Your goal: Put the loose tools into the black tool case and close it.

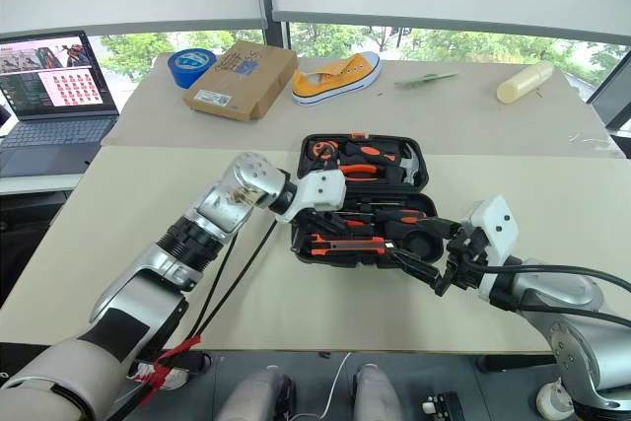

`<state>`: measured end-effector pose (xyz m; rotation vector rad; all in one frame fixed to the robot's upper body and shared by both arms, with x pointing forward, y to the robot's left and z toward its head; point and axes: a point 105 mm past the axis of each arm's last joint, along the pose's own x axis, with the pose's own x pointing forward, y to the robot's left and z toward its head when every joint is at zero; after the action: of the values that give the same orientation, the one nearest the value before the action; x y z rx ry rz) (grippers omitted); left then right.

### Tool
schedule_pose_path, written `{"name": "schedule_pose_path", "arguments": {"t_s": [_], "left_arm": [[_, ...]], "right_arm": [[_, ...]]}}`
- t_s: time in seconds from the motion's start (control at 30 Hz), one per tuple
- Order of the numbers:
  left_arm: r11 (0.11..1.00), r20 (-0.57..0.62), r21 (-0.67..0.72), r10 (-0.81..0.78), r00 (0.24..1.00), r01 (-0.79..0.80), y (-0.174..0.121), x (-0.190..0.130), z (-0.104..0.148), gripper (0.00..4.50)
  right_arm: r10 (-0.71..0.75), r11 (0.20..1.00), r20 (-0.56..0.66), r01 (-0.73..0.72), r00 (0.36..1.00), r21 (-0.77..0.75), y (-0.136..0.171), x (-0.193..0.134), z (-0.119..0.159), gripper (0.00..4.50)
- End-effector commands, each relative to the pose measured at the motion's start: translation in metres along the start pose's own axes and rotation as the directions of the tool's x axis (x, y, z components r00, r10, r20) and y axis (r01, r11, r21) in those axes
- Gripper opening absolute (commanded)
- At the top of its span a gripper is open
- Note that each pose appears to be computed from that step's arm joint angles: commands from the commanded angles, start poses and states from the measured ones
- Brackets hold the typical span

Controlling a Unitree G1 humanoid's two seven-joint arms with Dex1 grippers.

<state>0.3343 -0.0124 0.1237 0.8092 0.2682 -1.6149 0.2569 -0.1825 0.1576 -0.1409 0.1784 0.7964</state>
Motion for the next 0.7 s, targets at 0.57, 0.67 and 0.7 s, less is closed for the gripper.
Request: {"name": "schedule_pose_path", "arguments": {"t_s": [0.57,0.67,0.7], "left_arm": [[0.977,0.339,-0.106,0.212,0.917,-0.187,0.021,-0.064,0.033,1.15],[0.957,0.376,-0.232,0.252,0.892,-0.173,0.007,-0.119,0.026,2.36],[0.957,0.376,-0.244,0.245,0.893,-0.160,0.001,-0.127,0.025,2.65]], "right_arm": [[-0.142,0.990,-0.017,0.141,0.990,-0.031,-0.017,-0.036,0.001,4.50],[-0.219,0.976,-0.095,0.217,0.971,-0.033,-0.041,-0.073,-0.007,4.50],[-0.227,0.974,-0.113,0.224,0.967,-0.038,-0.044,-0.081,-0.008,4.50]]}}
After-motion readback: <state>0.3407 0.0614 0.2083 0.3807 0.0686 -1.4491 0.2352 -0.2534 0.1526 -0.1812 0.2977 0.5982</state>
